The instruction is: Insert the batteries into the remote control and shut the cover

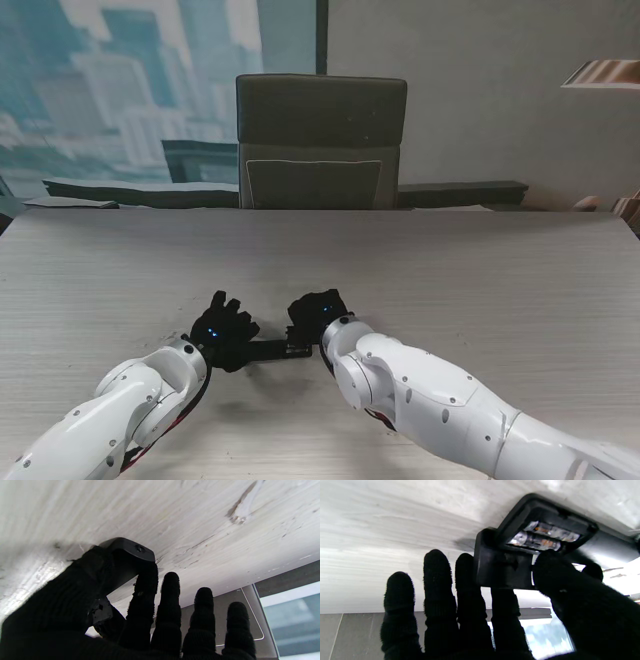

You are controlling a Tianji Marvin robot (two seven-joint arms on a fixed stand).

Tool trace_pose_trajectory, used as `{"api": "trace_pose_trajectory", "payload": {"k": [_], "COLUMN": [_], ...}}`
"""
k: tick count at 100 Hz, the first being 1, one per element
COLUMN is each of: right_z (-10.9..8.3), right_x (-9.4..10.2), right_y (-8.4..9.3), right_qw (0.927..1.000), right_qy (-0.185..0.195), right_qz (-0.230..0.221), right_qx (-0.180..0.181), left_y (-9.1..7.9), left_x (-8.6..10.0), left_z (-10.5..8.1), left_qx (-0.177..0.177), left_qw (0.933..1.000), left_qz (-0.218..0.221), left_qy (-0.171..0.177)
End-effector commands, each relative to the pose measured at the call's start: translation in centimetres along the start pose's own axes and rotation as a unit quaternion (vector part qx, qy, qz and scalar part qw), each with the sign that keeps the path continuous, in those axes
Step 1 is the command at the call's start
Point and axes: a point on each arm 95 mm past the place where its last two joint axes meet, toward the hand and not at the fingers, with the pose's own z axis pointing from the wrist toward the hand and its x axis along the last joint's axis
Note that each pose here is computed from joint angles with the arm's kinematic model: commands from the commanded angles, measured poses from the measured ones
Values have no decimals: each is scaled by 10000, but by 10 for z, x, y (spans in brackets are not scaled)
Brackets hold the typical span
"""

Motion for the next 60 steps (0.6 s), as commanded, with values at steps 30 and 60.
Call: {"api": "trace_pose_trajectory", "payload": {"k": [30,60], "right_z": [-11,-13], "right_x": [7,11], "right_y": [-5,-5], "right_qw": [9999,9998], "right_qy": [140,197], "right_qz": [34,73], "right_qx": [3,-29], "left_y": [12,11], "left_x": [4,4], "left_z": [-2,-2], "left_qx": [-201,-190], "left_qw": [9998,9998], "left_qz": [41,83], "left_qy": [22,23]}}
